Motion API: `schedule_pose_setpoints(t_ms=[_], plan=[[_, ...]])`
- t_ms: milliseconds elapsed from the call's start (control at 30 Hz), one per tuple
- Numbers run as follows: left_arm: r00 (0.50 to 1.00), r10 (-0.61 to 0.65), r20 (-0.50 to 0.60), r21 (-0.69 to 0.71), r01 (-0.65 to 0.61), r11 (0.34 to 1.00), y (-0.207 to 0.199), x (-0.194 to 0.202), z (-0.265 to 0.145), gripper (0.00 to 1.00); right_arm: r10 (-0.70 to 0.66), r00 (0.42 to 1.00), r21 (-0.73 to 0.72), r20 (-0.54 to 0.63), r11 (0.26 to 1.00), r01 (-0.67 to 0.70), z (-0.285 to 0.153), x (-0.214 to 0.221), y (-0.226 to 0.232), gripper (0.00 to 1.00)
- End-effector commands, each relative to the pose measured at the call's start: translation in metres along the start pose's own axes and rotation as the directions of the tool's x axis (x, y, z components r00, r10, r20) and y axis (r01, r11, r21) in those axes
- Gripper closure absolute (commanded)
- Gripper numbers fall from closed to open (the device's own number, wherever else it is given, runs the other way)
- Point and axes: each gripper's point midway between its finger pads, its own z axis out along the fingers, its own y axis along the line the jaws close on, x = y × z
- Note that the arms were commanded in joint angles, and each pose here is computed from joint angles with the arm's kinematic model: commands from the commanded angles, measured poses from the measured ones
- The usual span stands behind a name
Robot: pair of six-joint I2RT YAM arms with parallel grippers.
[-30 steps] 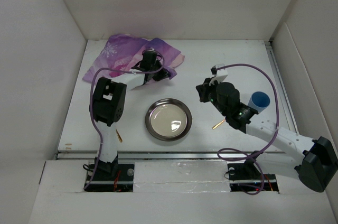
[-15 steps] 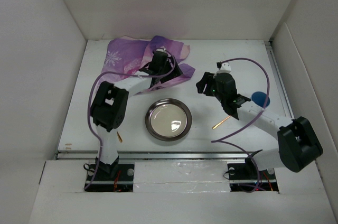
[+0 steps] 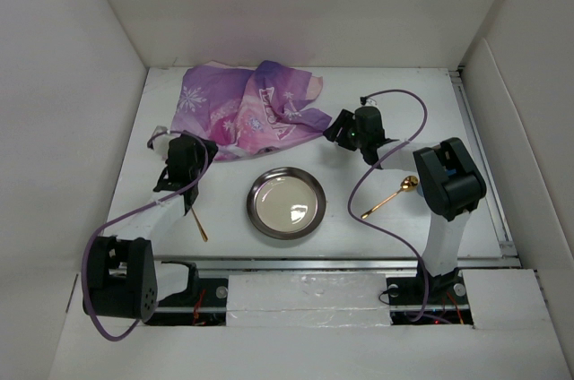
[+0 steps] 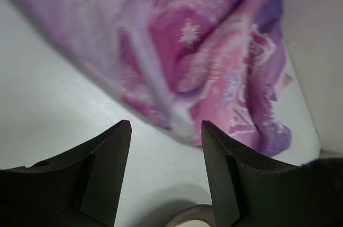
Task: Set the dinner table for one person
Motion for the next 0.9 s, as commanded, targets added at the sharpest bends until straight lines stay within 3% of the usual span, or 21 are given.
schedule_pose_setpoints(t_ms=[0,333,467,667,700,733,867], plan=[[0.992,-0.127,0.003,-0.022,0.127,0.992,0.027,-0.011,0.000,0.48,0.083,0.995,-0.150,0.050,0.986,-0.074,0.011,-0.030,0.017,0.41],[0.963,-0.221,0.155,-0.223,0.252,0.942,0.086,-0.038,0.004,0.46,0.162,0.987,-0.176,-0.011,0.971,-0.161,0.041,-0.025,0.014,0.38],[0.935,-0.310,0.171,-0.235,0.344,0.909,0.109,-0.049,0.016,0.46,0.213,0.977,-0.239,-0.028,0.947,-0.213,0.049,-0.027,0.014,0.38],[0.939,-0.314,0.143,-0.280,0.342,0.897,0.115,-0.047,0.042,0.46,0.260,0.965,-0.306,-0.038,0.916,-0.259,0.058,-0.028,0.014,0.38],[0.939,-0.316,0.137,-0.272,0.343,0.899,0.109,-0.050,0.045,0.47,0.257,0.966,-0.318,-0.030,0.914,-0.253,0.057,-0.031,0.016,0.40],[0.940,-0.315,0.133,-0.300,0.341,0.891,0.115,-0.047,0.050,0.47,0.264,0.964,-0.320,-0.040,0.910,-0.262,0.058,-0.027,0.015,0.48],[0.941,-0.308,0.140,-0.313,0.337,0.888,0.115,-0.051,0.053,0.48,0.280,0.960,-0.356,-0.025,0.894,-0.271,0.057,-0.034,0.016,0.55]])
